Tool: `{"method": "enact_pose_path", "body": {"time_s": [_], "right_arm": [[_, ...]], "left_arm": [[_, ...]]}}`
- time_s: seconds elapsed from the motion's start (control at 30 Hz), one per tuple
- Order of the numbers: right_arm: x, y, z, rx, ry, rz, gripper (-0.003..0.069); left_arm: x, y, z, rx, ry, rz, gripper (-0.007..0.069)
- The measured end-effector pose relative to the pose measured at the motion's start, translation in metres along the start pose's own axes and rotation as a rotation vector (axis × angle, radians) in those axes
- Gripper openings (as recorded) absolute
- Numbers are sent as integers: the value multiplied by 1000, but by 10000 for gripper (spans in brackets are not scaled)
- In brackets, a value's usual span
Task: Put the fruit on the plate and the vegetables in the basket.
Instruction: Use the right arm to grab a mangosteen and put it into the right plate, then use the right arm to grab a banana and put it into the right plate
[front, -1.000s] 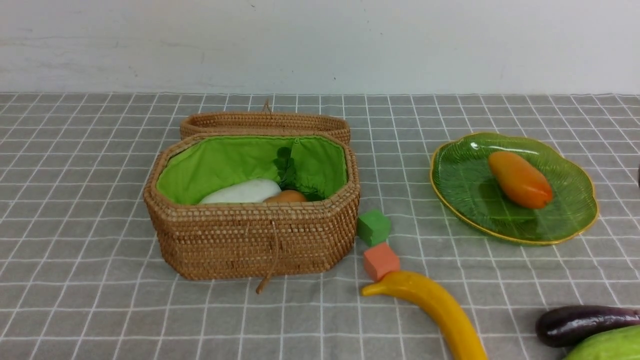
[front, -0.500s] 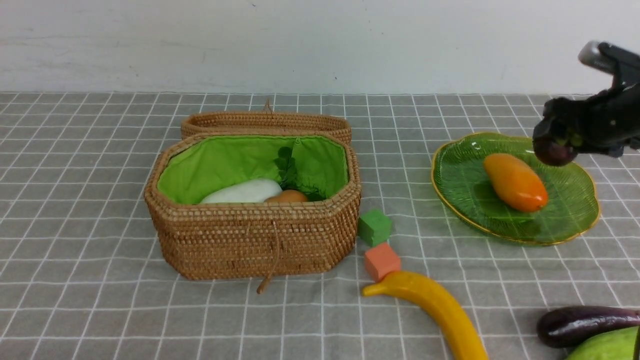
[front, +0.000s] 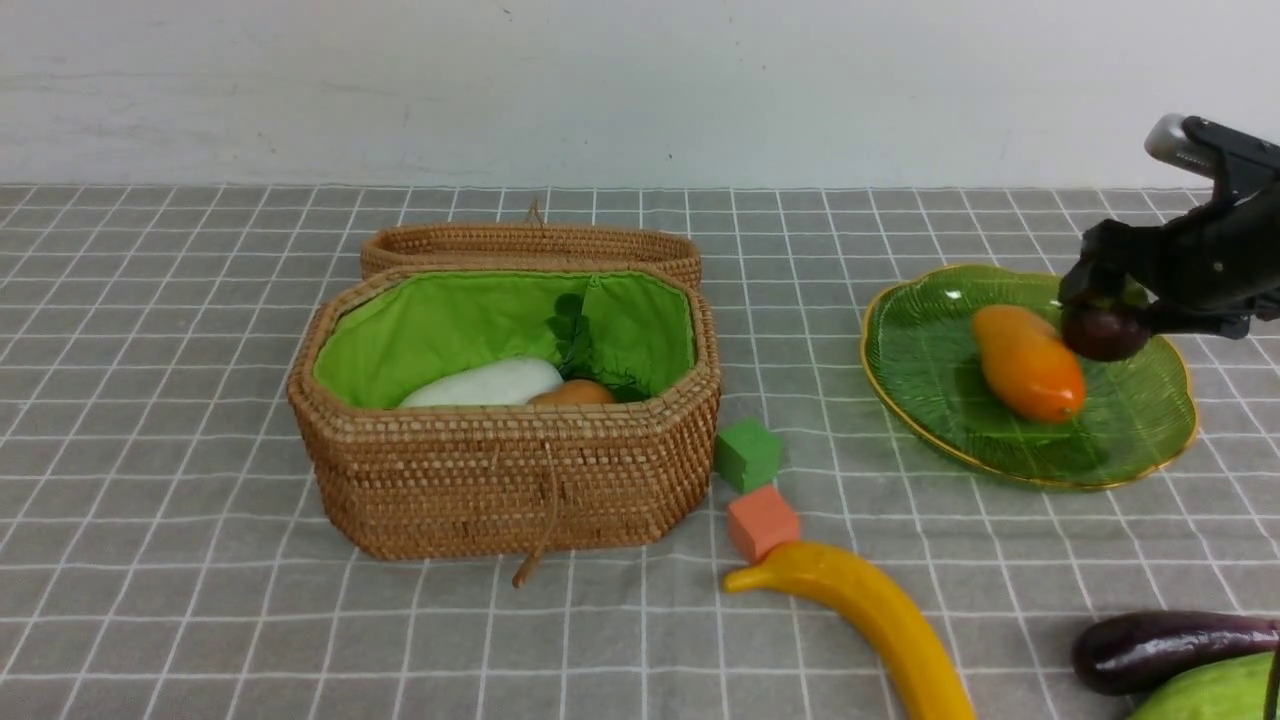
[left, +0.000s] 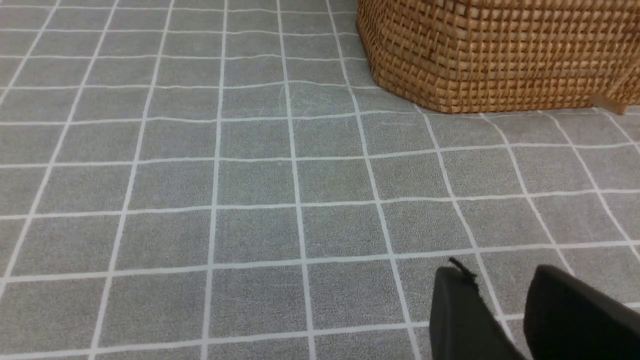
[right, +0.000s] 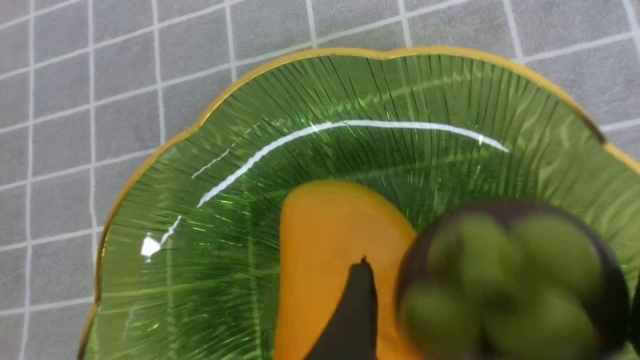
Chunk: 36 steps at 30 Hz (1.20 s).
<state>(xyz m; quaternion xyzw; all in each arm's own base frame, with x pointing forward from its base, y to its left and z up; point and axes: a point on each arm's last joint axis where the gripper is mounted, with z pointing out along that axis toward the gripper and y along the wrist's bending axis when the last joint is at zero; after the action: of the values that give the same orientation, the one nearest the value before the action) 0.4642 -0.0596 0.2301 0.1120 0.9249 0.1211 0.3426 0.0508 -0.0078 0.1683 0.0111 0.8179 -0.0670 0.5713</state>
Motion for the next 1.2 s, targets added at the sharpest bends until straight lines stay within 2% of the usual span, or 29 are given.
{"method": "enact_pose_path", "body": {"time_s": [0.23, 0.37, 0.5, 0.57, 0.63, 0.67, 0.77, 0.93, 1.1, 1.2], "right_arm": [[-17, 13, -57, 5, -53, -42, 645], [-16, 44, -95, -41, -37, -127, 633], [0, 77, -108, -99, 1, -207, 626], [33, 111, -100, -160, 92, -282, 615], [64, 133, -88, -192, 188, -359, 606], [66, 132, -87, -190, 197, -361, 606], [125, 158, -71, -217, 365, -504, 589], [175, 169, -58, -220, 439, -593, 582], [196, 163, -40, -192, 435, -619, 561], [207, 157, -25, -170, 486, -621, 465]], "left_arm": [[0, 0, 0, 0, -2, 0, 204], [0, 0, 0, 0, -3, 0, 208], [0, 0, 0, 0, -3, 0, 211], [0, 0, 0, 0, -2, 0, 216], [0, 0, 0, 0, -2, 0, 218], [0, 0, 0, 0, -2, 0, 218], [0, 0, 0, 0, -2, 0, 219], [0, 0, 0, 0, -3, 0, 225], [0, 0, 0, 0, -4, 0, 228], [0, 0, 0, 0, -4, 0, 235]]}}
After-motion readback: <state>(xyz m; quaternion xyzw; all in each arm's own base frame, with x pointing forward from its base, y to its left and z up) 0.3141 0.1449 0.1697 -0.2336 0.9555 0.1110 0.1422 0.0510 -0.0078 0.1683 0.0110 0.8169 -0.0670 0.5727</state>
